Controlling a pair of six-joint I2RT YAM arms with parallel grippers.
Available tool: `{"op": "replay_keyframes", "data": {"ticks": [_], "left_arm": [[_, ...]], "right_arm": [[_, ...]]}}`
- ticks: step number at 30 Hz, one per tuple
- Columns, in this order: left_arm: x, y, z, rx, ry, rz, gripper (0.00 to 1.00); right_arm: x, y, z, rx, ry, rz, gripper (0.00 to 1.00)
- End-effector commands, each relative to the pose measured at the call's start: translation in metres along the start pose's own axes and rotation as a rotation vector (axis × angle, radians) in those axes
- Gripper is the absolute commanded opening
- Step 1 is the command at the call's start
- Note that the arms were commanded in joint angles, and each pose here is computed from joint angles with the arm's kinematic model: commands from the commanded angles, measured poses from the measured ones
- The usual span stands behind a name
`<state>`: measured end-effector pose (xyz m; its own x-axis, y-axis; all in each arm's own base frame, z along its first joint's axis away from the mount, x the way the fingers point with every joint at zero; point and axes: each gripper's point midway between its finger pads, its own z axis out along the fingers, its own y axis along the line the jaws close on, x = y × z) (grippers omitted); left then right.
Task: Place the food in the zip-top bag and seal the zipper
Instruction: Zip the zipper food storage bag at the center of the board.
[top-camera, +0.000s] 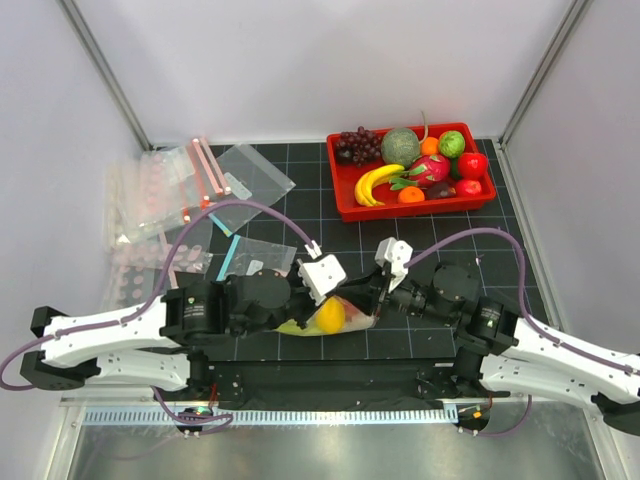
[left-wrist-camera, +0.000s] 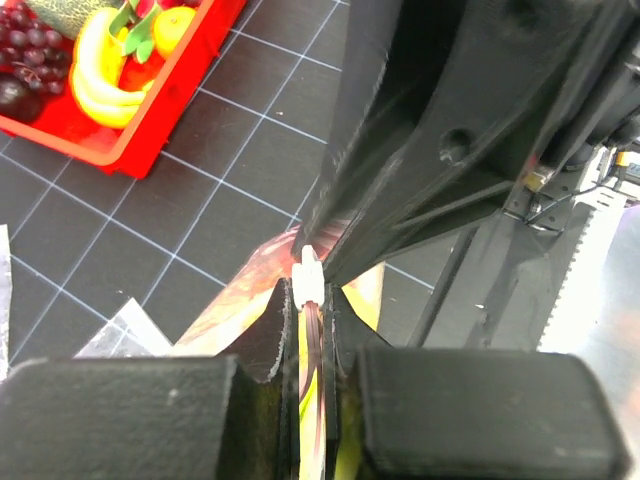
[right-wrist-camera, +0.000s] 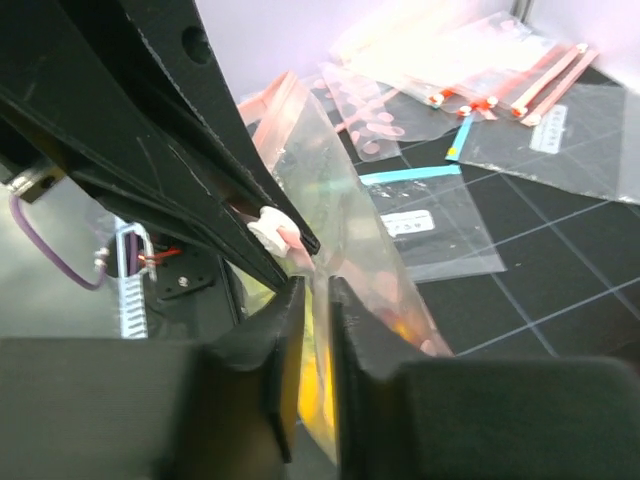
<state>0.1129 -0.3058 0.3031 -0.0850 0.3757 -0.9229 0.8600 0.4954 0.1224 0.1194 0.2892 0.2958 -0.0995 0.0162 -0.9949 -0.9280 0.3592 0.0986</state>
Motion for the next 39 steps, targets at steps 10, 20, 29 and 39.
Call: {"op": "replay_keyframes", "data": {"ticks": [10,20,29,39], "left_arm": [[-0.024,-0.02,-0.016,0.148,-0.121,-0.037,0.0],[-0.032,-0.03,-0.032,0.234,-0.17,-0.052,0.0],[-0.033,-0.038,-0.036,0.285,-0.172,-0.051,0.0],[-0.036,-0.042,-0.042,0.321,-0.192,-0.058,0.0]], "right_arm": [[-0.031,0.037,-0.016,-0.217,-0.138,-0.146,0.59],[-0.021,0.045,-0.012,-0.284,-0.099,-0.189,0.59],[-0.021,0.047,-0.01,-0.294,-0.107,-0.187,0.61],[-0.016,0.054,-0.005,-0.341,-0.084,-0.178,0.08]]}}
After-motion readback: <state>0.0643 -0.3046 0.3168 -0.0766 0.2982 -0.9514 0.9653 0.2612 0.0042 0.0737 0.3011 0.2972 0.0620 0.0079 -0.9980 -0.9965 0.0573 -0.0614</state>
